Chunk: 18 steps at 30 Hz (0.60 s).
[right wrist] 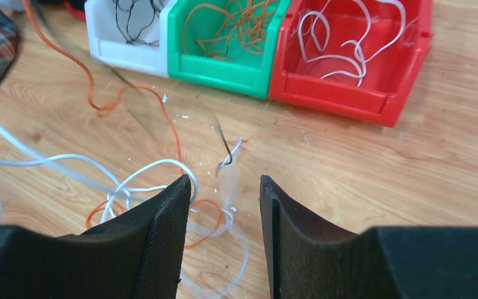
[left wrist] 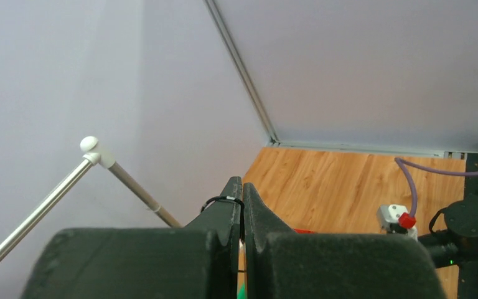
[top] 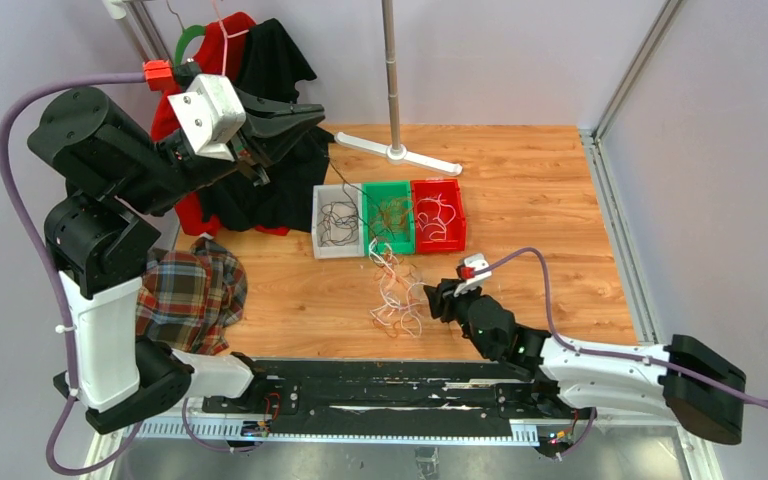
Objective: Untangle the cables
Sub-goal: Untie the cable.
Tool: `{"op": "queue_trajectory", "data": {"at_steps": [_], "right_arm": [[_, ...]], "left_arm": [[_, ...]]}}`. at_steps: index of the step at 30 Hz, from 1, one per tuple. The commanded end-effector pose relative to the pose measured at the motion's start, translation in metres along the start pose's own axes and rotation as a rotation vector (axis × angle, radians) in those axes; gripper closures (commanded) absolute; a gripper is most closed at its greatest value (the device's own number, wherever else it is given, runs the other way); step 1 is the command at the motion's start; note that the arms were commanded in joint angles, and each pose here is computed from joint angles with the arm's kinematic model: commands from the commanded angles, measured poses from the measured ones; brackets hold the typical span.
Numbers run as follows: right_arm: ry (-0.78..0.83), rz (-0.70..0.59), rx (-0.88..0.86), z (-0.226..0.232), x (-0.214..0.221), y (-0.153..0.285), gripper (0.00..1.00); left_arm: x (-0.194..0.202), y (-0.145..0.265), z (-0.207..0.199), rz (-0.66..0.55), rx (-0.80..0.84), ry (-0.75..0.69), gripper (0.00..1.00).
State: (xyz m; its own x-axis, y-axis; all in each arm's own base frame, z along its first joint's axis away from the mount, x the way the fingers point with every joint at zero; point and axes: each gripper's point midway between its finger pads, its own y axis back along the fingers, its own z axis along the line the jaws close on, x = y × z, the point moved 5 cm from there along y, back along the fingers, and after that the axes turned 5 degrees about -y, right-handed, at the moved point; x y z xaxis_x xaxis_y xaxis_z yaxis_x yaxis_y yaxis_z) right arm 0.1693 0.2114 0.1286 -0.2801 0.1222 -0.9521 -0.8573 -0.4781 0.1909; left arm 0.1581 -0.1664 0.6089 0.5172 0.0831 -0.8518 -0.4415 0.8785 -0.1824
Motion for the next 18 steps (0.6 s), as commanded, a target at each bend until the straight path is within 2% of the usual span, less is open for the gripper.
{"op": "queue_trajectory", "data": {"at_steps": [1,4,9,15,18], "right_arm": [[0.015,-0.026,0.05,-0.01,-0.008,0.012,0.55],[0.035,-0.077,0.017,0.0,-0.035,0.013,0.54],[0.062,-0.128,-0.131,0.041,-0.087,0.009,0.48],[0.053,-0.208,-0.313,0.097,-0.13,0.005,0.4],[0.039,-0.259,-0.386,0.126,-0.154,0.003,0.4]], "left_arm": [[-0.006,-0.002,0.006,-0.043,-0.034,-0.025,1.0],[-0.001,-0.005,-0.005,-0.047,0.033,0.03,0.99],[-0.001,-0.008,-0.016,-0.066,0.11,0.071,1.0],[-0.002,-0.008,-0.018,-0.073,0.125,0.071,1.0],[-0.003,-0.007,-0.018,-0.075,0.125,0.07,1.0]]}}
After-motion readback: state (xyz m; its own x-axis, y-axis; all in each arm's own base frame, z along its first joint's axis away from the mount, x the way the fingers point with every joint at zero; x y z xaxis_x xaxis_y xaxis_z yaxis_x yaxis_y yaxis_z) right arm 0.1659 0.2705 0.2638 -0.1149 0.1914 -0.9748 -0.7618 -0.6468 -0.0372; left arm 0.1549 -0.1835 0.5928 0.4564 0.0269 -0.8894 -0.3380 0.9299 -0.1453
